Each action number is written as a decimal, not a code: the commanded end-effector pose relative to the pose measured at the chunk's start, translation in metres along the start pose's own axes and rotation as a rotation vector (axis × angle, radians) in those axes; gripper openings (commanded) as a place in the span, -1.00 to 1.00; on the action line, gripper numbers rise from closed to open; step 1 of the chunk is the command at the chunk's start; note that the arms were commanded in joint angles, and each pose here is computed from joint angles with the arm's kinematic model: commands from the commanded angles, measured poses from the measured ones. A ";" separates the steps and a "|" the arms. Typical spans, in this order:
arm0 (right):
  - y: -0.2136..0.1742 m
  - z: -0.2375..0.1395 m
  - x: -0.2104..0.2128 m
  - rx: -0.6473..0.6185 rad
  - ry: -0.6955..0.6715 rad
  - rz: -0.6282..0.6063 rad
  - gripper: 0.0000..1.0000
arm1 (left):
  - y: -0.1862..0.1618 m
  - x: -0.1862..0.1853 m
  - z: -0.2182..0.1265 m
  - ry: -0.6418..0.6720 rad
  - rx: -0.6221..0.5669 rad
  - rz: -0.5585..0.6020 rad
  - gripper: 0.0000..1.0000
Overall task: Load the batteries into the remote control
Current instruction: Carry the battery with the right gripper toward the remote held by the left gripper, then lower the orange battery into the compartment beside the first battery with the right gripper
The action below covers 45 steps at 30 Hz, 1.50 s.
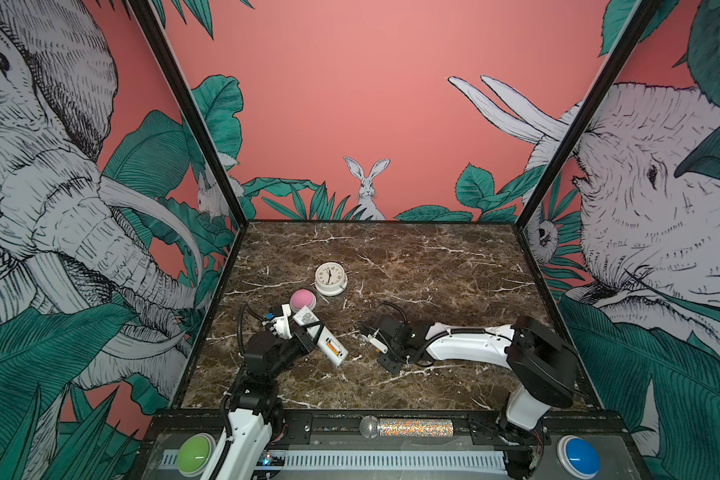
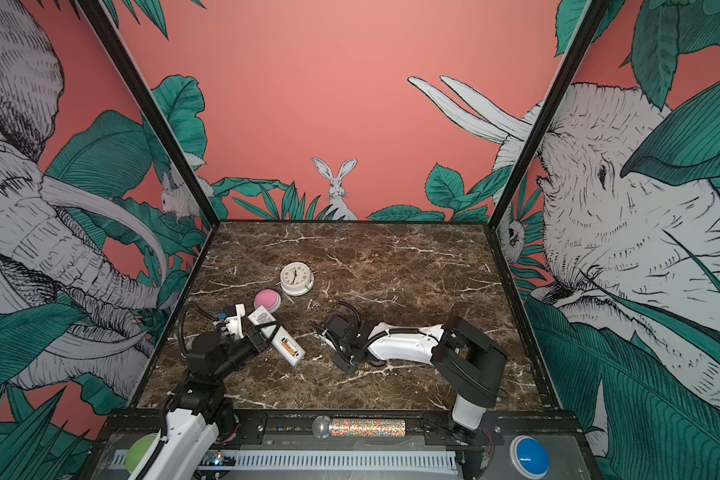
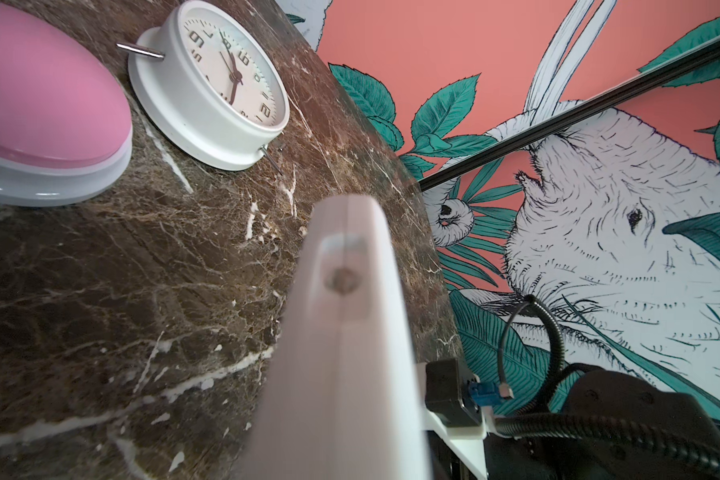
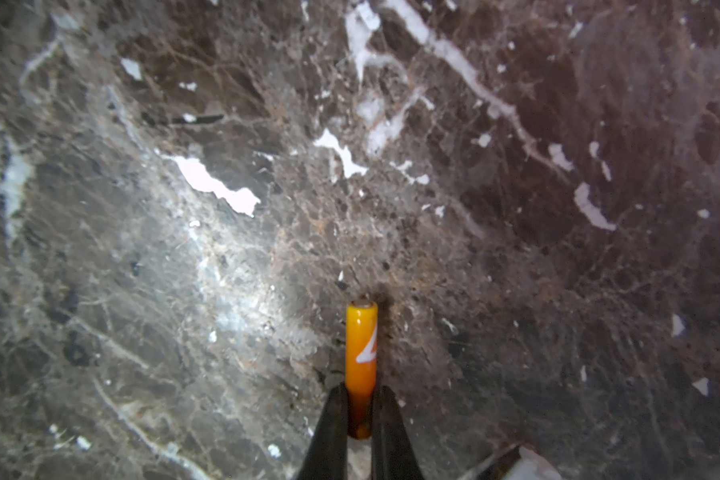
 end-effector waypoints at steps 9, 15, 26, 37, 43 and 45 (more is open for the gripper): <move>0.027 -0.066 0.014 -0.095 0.007 -0.029 -0.96 | 0.010 -0.005 -0.001 -0.044 -0.075 -0.014 -1.00; 0.048 -0.090 0.033 -0.139 0.029 -0.078 -0.97 | 0.010 -0.004 -0.002 -0.052 -0.090 -0.032 -1.00; 0.087 -0.097 0.062 -0.172 0.089 -0.111 -0.98 | 0.008 -0.003 -0.003 -0.058 -0.097 -0.044 -1.00; 0.105 -0.083 0.077 -0.156 0.110 -0.120 -0.99 | 0.006 0.000 -0.004 -0.069 -0.107 -0.067 -1.00; 0.108 -0.075 0.078 -0.135 0.099 -0.121 -1.00 | 0.006 0.000 -0.005 -0.067 -0.109 -0.067 -1.00; 0.110 -0.075 0.080 -0.137 0.102 -0.123 -1.00 | 0.006 0.000 -0.005 -0.067 -0.109 -0.067 -1.00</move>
Point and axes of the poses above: each gripper's point midway between its finger pads, its own z axis out along the fingers, its own x axis along the line the jaws close on, y = z × x, the point moved 2 cm from there along -z, back along the fingers, and after that the axes turned 5 degrees about z, right-handed, at the moved point
